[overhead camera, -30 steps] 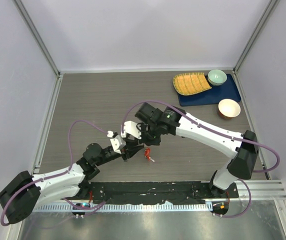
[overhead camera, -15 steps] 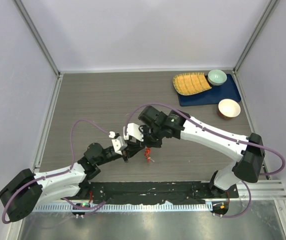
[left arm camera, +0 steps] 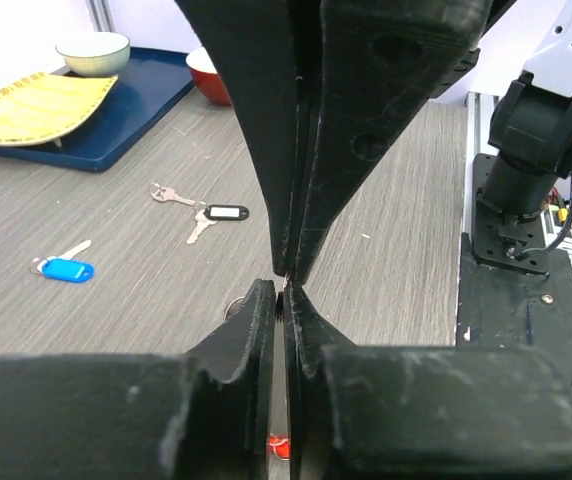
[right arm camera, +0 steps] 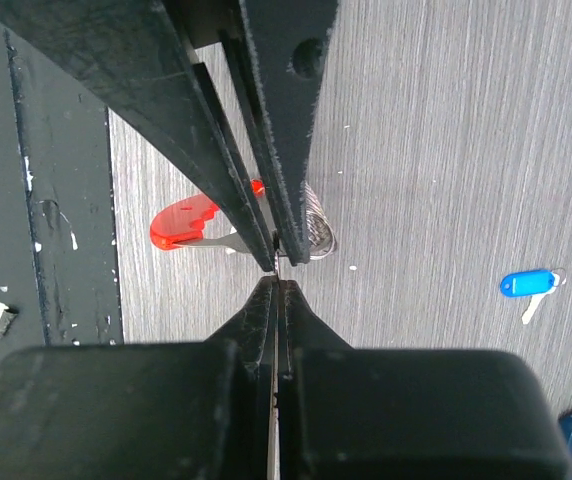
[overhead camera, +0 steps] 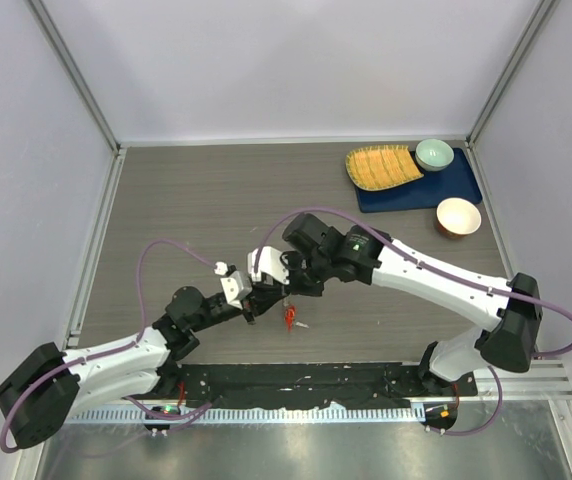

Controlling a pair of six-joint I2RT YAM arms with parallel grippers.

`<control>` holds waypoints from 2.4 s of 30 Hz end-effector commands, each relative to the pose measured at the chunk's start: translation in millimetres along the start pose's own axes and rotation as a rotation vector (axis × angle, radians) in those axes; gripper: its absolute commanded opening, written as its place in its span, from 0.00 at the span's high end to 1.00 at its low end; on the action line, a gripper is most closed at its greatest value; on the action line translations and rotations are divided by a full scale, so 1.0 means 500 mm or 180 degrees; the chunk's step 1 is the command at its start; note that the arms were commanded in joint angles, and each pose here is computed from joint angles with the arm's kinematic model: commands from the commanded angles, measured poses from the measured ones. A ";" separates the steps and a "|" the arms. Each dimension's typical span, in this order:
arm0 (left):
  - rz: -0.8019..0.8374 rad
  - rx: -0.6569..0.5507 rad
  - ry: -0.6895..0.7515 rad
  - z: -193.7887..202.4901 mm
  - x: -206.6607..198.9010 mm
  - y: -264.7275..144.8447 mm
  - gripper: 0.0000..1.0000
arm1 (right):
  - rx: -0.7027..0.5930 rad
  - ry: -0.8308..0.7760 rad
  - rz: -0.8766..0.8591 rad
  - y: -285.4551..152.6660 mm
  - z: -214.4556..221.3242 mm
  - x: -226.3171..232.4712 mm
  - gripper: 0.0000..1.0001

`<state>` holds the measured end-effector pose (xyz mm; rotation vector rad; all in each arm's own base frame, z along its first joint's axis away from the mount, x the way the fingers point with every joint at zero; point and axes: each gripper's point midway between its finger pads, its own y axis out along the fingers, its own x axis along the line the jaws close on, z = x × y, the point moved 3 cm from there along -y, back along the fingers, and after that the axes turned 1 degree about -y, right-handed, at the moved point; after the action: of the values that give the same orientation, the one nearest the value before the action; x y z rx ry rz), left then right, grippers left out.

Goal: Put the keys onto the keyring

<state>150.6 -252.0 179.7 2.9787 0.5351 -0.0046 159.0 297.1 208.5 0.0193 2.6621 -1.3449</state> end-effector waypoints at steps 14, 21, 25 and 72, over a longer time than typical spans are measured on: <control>-0.0319 -0.0410 -0.0036 -0.024 0.018 -0.023 1.00 | -0.1559 0.0700 0.0792 -0.081 -0.016 -0.046 0.69; -0.0411 -0.0511 0.0034 -0.034 0.027 -0.026 1.00 | -0.2038 0.1417 0.1444 -0.090 0.050 -0.082 0.61; -0.0520 -0.0524 0.0116 -0.034 0.036 -0.031 1.00 | -0.1882 0.1975 0.1911 -0.095 0.092 -0.126 0.56; -0.0671 -0.0812 0.0026 -0.103 0.054 -0.011 0.99 | -0.2600 0.1233 0.0949 0.005 -0.008 -0.087 0.60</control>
<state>171.9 -232.7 188.3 2.7995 0.8150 -0.0142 192.4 302.0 200.4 0.5348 3.2076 -0.2297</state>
